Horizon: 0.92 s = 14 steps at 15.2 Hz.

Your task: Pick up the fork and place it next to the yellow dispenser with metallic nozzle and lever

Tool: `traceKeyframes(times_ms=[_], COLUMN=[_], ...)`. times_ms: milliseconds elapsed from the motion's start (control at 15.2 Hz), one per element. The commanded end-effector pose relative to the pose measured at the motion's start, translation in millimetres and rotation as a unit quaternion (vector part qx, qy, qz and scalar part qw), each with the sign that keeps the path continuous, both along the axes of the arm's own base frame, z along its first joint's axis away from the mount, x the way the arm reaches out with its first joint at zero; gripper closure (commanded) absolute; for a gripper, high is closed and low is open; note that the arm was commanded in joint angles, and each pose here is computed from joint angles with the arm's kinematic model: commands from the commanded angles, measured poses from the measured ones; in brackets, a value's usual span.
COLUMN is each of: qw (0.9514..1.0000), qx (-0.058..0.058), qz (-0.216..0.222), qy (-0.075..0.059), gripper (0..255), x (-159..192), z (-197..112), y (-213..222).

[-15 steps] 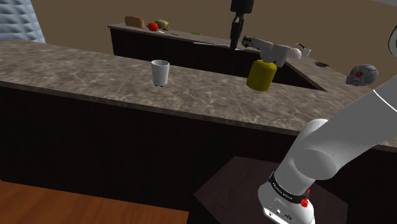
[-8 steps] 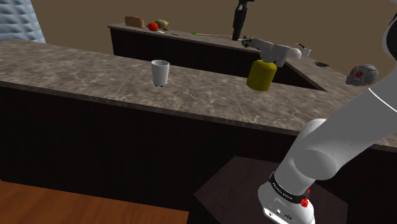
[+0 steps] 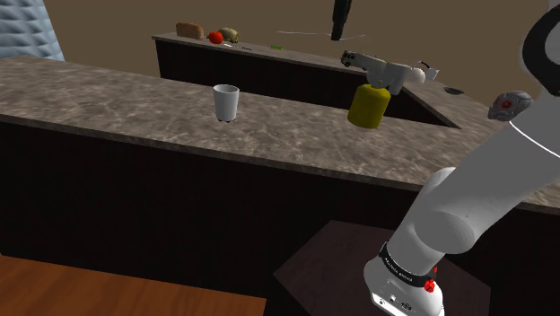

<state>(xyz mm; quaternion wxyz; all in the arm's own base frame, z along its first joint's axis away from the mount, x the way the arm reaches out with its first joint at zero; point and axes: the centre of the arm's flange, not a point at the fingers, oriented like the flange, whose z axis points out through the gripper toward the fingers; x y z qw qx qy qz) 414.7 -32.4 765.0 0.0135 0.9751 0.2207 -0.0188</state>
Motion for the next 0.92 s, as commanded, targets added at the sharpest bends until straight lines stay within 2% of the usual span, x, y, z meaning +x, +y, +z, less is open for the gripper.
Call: traceKeyframes(times_ms=[0, 858], qw=[1.0, 1.0], qx=[0.0, 0.0], qz=[0.0, 0.0], qy=[0.0, 0.0], gripper=[255, 255], x=[-7.7, -97.9], z=[5.5, 6.0], y=[-11.1, -157.1])
